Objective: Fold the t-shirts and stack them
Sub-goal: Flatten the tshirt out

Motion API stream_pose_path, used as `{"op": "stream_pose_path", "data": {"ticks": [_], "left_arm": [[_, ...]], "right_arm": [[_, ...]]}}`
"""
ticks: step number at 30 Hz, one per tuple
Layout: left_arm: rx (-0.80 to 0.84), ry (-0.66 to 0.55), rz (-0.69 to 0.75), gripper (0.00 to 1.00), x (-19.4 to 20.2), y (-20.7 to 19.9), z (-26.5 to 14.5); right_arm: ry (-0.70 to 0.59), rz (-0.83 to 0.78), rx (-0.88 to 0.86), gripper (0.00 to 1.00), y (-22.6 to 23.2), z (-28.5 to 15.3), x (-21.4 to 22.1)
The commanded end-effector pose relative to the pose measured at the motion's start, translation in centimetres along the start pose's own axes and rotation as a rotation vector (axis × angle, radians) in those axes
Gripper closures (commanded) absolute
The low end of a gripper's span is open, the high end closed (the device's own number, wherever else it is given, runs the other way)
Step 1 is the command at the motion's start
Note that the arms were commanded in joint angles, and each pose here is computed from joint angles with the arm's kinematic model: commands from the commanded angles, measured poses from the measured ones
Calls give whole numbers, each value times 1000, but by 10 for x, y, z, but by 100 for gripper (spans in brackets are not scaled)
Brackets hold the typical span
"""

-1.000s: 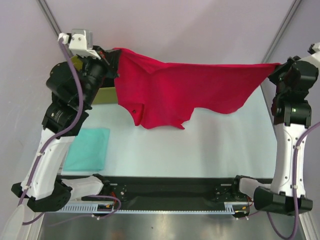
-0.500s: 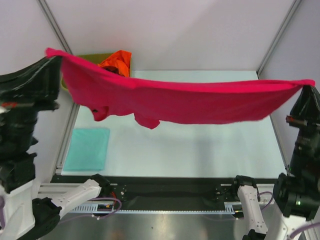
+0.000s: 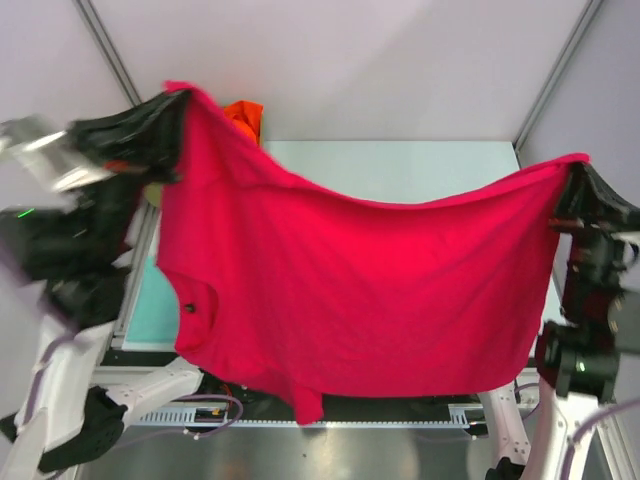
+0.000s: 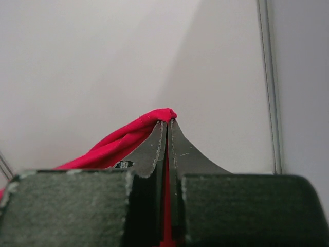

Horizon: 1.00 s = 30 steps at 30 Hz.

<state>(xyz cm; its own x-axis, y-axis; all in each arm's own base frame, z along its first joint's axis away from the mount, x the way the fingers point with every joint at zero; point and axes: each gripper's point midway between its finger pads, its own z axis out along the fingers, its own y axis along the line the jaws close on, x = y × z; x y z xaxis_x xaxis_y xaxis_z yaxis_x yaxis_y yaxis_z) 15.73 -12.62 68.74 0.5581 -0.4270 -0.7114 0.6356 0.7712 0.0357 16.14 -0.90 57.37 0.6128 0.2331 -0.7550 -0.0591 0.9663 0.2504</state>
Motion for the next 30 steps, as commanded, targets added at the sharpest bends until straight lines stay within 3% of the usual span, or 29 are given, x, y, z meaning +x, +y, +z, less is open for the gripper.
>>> {"op": "stream_pose_path", "data": {"ticks": [1,2,3,5,6,9,10,13,14,16,17,18,20,24,30], "left_arm": [[-182,192,108,100,125,49,27],[-204,199,145,100,141,57,31],[-217,300,162,100,202,65,35],[-250,361,198,100,251,78,41],[-248,450,211,100,306,83,41],[-267,535,259,100,383,98,42],[-265,625,269,100,447,104,30],[-308,606,282,100,507,125,25],[-332,683,236,100,562,133,6],[-358,678,212,100,580,145,22],[-355,751,210,100,623,147,4],[-339,726,196,100,624,145,18],[-332,760,147,100,653,143,9],[-345,784,109,100,668,146,7],[-342,872,-47,100,678,127,-4]], "right_arm": [[145,17,88,100,-34,24,77],[195,19,150,100,-52,23,108],[204,23,174,100,-61,30,122],[243,18,231,100,-80,33,153],[264,9,251,100,-89,36,173],[363,-48,304,100,-120,47,236],[436,-76,327,100,-136,50,273],[463,-112,361,100,-164,60,314],[527,-110,385,100,-179,57,350],[530,-106,367,100,-190,72,373],[611,-115,384,100,-205,66,410],[643,-123,384,100,-210,69,422],[671,-132,402,100,-226,76,440],[777,-22,448,100,-257,60,494],[911,127,482,100,-284,58,525]]}}
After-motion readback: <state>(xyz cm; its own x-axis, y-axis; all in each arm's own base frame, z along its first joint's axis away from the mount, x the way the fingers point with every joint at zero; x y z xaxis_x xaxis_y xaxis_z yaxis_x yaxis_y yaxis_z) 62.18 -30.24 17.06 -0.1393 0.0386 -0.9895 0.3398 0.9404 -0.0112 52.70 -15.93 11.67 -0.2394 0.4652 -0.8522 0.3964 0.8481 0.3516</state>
